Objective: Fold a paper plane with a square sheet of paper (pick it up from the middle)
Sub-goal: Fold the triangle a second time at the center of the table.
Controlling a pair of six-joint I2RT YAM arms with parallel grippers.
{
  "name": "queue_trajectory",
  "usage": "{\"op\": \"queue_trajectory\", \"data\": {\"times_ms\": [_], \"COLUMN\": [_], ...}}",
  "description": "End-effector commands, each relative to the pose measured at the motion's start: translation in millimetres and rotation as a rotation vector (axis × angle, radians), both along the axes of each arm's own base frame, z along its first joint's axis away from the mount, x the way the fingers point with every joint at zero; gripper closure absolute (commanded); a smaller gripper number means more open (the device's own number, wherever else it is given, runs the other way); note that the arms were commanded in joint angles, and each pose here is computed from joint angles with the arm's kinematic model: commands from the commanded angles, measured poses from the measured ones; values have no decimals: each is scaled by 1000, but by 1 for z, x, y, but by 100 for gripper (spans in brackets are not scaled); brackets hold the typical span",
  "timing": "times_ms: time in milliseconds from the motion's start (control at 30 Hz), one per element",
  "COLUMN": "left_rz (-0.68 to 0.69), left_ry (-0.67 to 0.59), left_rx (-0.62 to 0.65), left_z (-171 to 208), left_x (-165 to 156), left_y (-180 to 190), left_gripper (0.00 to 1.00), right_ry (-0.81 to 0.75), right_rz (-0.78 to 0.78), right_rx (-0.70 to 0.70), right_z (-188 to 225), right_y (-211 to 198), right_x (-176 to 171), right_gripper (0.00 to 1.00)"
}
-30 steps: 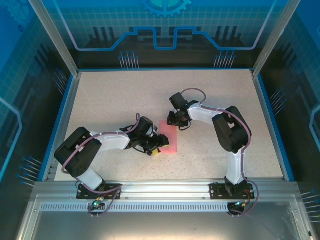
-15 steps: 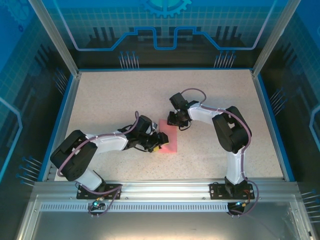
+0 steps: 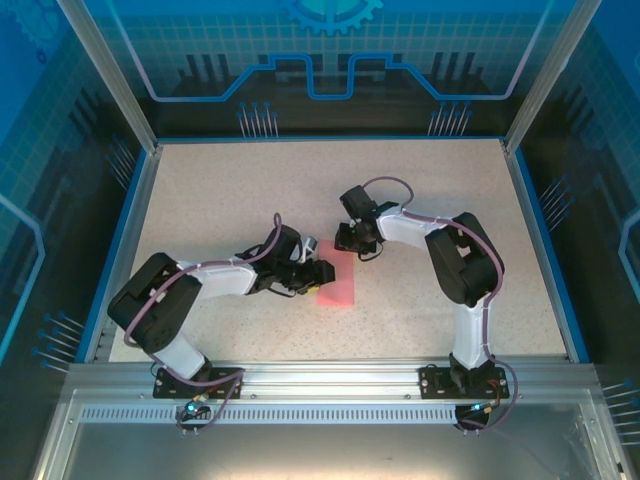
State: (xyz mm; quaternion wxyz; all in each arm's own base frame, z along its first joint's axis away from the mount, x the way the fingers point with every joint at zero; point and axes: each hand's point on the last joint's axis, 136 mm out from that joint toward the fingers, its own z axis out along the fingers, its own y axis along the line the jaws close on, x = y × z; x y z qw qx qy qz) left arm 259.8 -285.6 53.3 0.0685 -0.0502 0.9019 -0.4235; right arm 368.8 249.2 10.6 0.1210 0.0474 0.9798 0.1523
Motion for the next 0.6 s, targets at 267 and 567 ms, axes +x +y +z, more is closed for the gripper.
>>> {"op": "queue_trajectory", "data": {"times_ms": [267, 567], "left_rz": [80, 103], "left_ry": [98, 139], "left_rx": [142, 161], "left_z": [-23, -29], "left_x": [1, 3], "left_y": [18, 19], "left_gripper": [81, 88], "right_ry": [-43, -75], "right_rz": [118, 233], "right_rx": [98, 199], "right_z": [26, 55], "right_y": [10, 17], "right_x": [-14, -41], "right_gripper": [64, 75]}}
